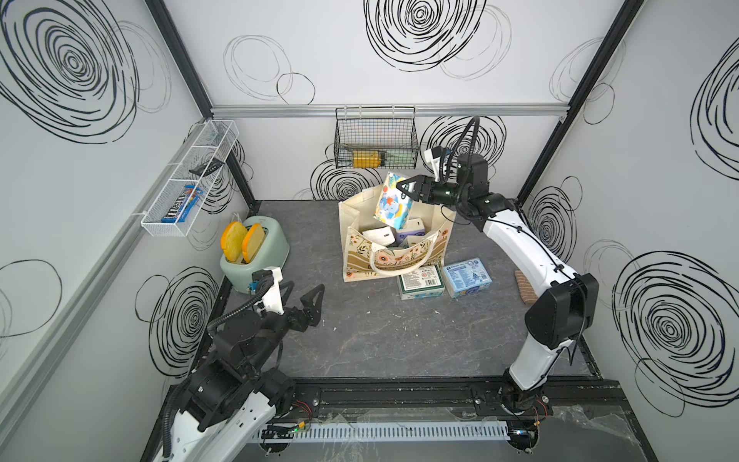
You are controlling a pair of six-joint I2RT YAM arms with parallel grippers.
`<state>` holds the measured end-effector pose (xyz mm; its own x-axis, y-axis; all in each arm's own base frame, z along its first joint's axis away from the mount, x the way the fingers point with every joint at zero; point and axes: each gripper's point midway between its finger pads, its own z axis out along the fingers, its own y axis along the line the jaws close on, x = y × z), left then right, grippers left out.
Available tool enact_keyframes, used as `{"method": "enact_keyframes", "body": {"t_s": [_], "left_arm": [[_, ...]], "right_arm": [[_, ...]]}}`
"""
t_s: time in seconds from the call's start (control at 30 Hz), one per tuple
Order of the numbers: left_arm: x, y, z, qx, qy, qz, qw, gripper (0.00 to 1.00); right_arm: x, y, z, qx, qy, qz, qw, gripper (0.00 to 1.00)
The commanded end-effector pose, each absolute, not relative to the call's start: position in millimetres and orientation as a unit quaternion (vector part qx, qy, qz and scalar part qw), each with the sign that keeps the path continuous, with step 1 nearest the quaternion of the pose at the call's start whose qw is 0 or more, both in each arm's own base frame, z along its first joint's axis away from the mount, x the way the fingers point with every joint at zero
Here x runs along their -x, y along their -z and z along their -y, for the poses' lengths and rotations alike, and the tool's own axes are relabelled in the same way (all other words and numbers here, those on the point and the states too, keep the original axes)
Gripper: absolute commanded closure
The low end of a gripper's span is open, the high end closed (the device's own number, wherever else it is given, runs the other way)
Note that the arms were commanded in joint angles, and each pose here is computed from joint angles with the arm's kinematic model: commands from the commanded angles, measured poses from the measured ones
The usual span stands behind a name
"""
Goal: Put tissues into the canvas bag
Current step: Place the pack of facial tissues in the canvas bag.
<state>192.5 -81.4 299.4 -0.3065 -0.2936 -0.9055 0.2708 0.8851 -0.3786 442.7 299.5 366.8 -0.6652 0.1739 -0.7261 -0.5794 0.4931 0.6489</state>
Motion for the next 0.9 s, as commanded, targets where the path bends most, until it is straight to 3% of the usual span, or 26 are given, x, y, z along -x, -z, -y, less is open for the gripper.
{"method": "enact_keyframes", "body": {"t_s": [0.0,0.57,0.73,0.87], "left_arm": [[-196.1,-304.9,79.6,0.013,0.238,-0.763,0.601,0.04],[-195.2,-304.8,79.9,0.013,0.24,-0.762,0.601,0.04],[-195.6,-304.0,79.8,0.014,0.239,-0.763,0.6,0.04],[-196.2,-303.5,80.2,0.014,0.238,-0.765,0.599,0.04]], "right_arm": [[-439.6,-374.0,-320.9,0.134,-0.474,-0.769,0.408,0.37],[-446.3,-321.3,-383.6,0.167,-0.372,-0.792,0.455,0.38],[-442.6,-328.0,-386.4,0.195,-0.37,-0.784,0.458,0.14],[-437.6,-359.8,-373.6,0.197,-0.378,-0.768,0.477,0.13]]}}
